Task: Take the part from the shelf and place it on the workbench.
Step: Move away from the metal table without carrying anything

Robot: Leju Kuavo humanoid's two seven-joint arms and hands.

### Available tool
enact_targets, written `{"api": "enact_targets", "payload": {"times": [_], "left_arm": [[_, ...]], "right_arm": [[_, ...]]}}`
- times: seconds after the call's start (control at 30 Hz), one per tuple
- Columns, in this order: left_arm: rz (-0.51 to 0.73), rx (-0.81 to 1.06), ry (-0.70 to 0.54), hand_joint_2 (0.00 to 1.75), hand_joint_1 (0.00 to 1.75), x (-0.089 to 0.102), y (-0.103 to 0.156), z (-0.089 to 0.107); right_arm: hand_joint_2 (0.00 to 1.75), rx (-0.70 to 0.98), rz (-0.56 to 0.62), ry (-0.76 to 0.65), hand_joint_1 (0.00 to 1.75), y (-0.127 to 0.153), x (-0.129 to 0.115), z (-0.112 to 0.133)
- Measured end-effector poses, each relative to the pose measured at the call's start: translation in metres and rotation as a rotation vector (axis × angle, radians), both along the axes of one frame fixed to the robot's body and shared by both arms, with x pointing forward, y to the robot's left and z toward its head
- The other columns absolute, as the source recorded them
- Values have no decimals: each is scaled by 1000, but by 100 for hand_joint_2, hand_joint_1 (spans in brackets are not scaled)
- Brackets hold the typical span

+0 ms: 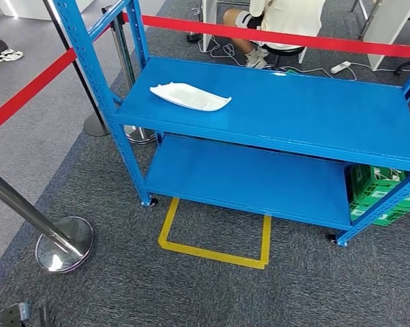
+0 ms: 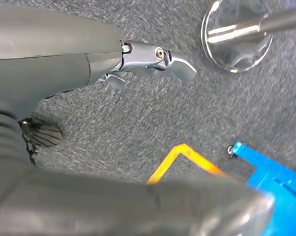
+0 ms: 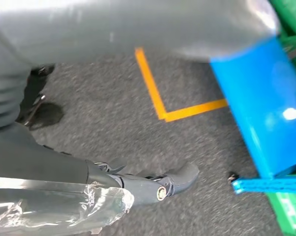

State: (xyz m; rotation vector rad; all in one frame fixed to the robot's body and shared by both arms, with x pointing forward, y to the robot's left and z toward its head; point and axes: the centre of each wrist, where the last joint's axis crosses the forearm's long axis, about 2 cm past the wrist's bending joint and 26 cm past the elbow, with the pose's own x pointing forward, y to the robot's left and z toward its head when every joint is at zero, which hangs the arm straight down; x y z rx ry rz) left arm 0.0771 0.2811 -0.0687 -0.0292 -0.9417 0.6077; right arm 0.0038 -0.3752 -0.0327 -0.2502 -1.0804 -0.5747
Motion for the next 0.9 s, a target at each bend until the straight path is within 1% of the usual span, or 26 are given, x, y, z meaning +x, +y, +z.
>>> {"api": "enact_targets", "payload": {"times": [0.23, 0.37, 0.5, 0.63, 0.9], "left_arm": [[78, 1, -8, 0, 0, 0, 3, 1], [100, 3, -15, 0, 0, 1, 5, 2], [111, 10, -14, 175, 0, 1, 6, 3], [72, 33, 9, 175, 0, 3, 4, 3], [-25, 12, 69, 175, 0, 8, -11, 1]], "right_arm": [[0, 1, 9, -36, 0, 2, 3, 6], [0, -7, 19, -46, 0, 1, 3, 9], [175, -16, 30, -50, 0, 1, 4, 11], [175, -12, 61, -12, 0, 8, 11, 9], [175, 85, 139, 53, 0, 38, 34, -8]]}}
